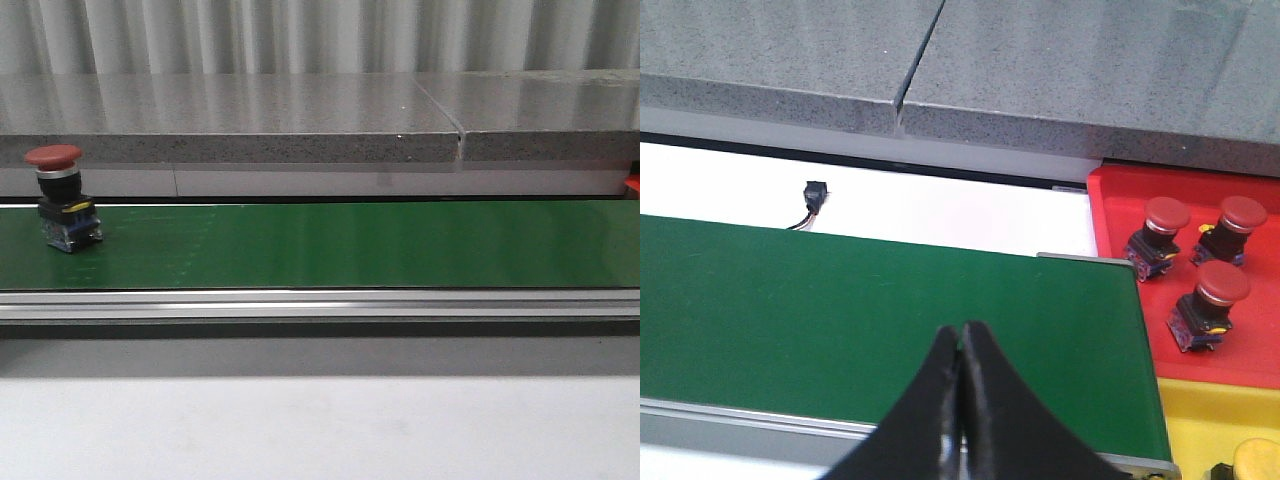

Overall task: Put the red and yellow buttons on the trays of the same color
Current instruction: 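Grasp the last yellow button from the cluster with the left gripper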

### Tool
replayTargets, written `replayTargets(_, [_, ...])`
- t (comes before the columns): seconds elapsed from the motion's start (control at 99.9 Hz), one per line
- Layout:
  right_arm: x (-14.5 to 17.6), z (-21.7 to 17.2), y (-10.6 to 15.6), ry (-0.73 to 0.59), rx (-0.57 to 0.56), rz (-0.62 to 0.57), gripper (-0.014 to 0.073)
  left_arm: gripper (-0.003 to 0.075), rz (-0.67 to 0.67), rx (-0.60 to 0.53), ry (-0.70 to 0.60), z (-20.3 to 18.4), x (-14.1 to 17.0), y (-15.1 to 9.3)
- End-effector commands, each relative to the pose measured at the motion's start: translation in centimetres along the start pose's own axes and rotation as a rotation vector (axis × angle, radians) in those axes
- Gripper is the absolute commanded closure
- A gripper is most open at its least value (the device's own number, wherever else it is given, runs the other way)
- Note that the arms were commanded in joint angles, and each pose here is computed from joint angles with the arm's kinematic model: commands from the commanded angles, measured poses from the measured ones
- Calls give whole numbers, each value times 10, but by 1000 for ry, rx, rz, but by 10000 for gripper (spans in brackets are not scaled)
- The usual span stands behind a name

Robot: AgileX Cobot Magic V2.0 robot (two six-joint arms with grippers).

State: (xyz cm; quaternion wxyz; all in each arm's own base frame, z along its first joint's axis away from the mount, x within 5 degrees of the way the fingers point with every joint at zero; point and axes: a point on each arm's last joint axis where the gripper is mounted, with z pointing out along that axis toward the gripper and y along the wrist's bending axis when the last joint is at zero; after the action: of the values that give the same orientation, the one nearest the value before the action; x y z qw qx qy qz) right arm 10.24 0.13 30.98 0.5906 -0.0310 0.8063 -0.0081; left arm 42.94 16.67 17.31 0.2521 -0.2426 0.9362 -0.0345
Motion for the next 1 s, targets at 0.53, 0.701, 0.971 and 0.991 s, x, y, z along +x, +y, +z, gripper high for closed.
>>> replayTargets(0.53, [-18,-6,-2,-110,22,-12,663,741,110,65,-144,-147,-17,-30])
replayTargets(0.701, [-18,-6,-2,-110,22,-12,663,741,218,96,-170,-189,-1,-53])
replayTargets(0.971, [-18,-6,-2,-110,22,-12,663,741,396,103,-116,-200,38,-90])
replayTargets(0.991, [-18,-6,-2,-110,22,-12,663,741,411,100,-108,-199,41,-93])
